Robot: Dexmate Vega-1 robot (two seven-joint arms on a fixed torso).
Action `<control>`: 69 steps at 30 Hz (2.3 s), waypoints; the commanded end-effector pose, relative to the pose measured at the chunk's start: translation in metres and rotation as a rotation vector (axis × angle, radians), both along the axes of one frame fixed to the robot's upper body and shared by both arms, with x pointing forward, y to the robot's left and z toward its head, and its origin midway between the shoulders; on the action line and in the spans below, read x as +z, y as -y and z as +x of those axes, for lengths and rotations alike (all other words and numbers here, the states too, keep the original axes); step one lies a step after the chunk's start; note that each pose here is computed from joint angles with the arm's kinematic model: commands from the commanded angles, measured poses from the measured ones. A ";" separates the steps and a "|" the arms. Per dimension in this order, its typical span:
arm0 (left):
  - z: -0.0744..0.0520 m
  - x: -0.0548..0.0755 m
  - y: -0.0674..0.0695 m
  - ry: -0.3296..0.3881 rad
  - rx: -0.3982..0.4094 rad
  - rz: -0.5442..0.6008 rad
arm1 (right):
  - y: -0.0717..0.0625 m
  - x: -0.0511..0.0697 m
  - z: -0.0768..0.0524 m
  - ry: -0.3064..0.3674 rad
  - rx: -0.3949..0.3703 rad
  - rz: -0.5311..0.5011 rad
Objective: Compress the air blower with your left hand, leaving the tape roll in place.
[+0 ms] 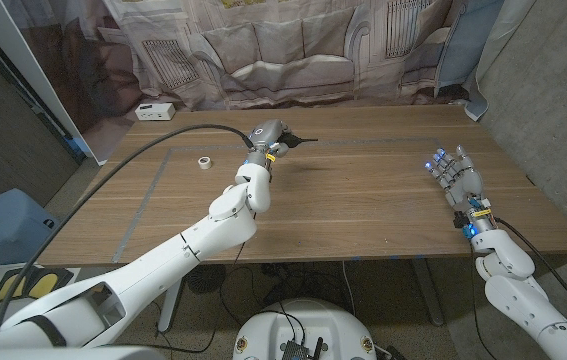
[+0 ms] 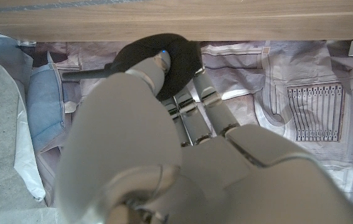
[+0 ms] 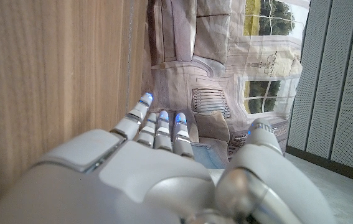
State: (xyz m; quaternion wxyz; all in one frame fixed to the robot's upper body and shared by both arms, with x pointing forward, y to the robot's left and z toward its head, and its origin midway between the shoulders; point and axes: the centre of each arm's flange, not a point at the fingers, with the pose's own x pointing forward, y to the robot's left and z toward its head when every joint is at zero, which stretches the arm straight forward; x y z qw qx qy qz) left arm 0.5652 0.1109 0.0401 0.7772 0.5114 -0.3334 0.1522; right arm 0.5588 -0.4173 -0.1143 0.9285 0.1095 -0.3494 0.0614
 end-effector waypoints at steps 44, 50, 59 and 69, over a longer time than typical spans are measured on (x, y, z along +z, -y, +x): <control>0.016 0.027 0.002 -0.087 -0.041 0.170 | -0.008 0.011 0.007 0.009 -0.006 -0.004; 0.016 0.033 0.001 -0.099 -0.040 0.207 | -0.009 0.011 0.008 0.009 -0.007 0.000; 0.016 0.034 -0.001 -0.101 -0.047 0.219 | -0.009 0.013 0.006 0.014 -0.016 -0.003; 0.019 0.030 -0.002 -0.121 -0.049 0.231 | -0.010 0.014 0.007 0.011 -0.016 -0.011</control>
